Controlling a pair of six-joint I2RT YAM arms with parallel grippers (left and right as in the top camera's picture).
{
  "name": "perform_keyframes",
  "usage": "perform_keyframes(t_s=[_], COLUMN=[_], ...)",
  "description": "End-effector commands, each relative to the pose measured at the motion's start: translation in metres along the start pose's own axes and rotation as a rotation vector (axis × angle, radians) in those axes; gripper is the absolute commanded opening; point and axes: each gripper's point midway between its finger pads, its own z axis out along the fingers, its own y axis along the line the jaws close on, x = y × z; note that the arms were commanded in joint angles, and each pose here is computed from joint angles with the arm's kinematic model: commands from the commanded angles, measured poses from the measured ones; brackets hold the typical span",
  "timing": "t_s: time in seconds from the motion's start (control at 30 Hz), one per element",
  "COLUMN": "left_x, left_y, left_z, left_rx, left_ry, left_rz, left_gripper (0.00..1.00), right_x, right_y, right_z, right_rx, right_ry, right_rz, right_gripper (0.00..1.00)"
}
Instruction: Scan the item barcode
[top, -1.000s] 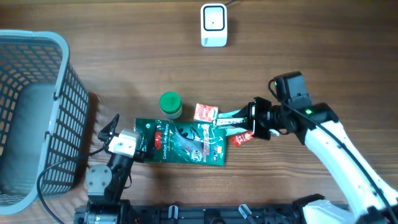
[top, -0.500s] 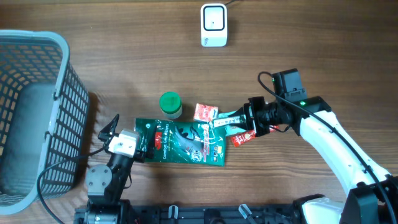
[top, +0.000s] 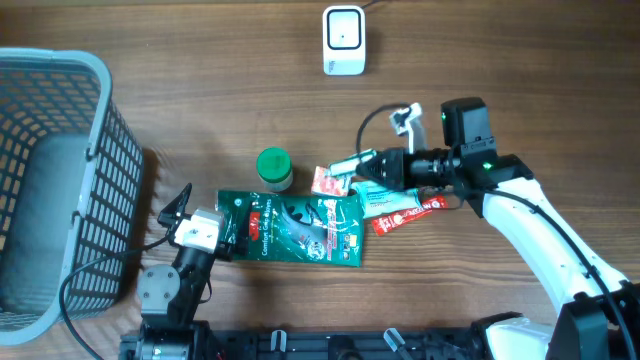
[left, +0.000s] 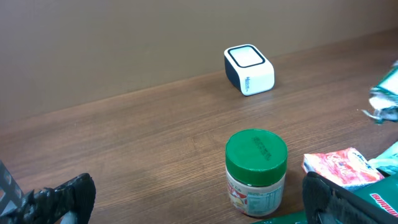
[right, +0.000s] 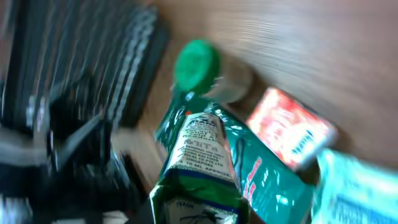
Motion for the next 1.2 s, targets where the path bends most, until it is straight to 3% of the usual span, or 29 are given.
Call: perform_keyframes(t_s=[0.0,0.13,0.23,0.33,0.53,0.67,0.7,0.73,0.83,0.97,1.1,1.17], left_x=[0.001,0.001,0.001,0.001,0.001,0.001,0.001,0.001,0.001,0.001,0.001,0.001], left_y=[-0.004,-0.004,-0.004,-0.004,-0.004,-0.004,-0.004,-0.004,-0.004,-0.004,-0.004,-0.004], left_z=[0.000,0.000,0.000,0.000,0.000,0.000,0.000,0.000,0.000,0.000,0.000,0.000], left_rx=[0.021,0.021,0.021,0.021,0.021,0.021,0.021,0.021,0.021,0.021,0.021,0.021], left_ry=[0.002,0.002,0.001,0.001,0.001,0.002,0.001,0.001,0.002,0.002,0.002,0.001], left_rz=[-0.007,-0.007,-0.006,-0.006,-0.006,-0.007,-0.006,-0.006,-0.007,-0.007,-0.007,-0.006], left_gripper=[1.00,1.00,1.00,1.00,1.00,1.00,1.00,1.00,1.00,1.00,1.00,1.00], right_x=[-0.010,-0.035,-0.036,-0.023,-0.024,-0.024,-0.025,-0.026,-0.046,-0.074,-0.060,-0.043], right_y=[0.027,0.056,0.099,0.126,0.127,0.127,0.126,0.125,0.105,0.000,-0.056,-0.081], right_z=[-0.003,-0.010,-0.029,-0.048,-0.049,-0.049,-0.049,-0.048,-0.033,-0.010,-0.018,-0.026], right_rx=[-0.139,-0.231,-0.459,-0.651,-0.659,-0.661,-0.661,-0.653,-0.488,0.082,0.330,0.456], right_ry=[-0.059,-0.205,-0.314,-0.350,-0.316,-0.306,-0.296,-0.279,-0.254,-0.261,-0.296,-0.313], right_rz=[-0.607,-0.966,-1.190,-1.321,-1.236,-1.210,-1.182,-1.129,-0.895,-0.215,0.241,0.454], right_gripper=[0.10,0.09,0.15,0.16,0.06,0.07,0.12,0.20,0.25,0.38,0.36,0.42])
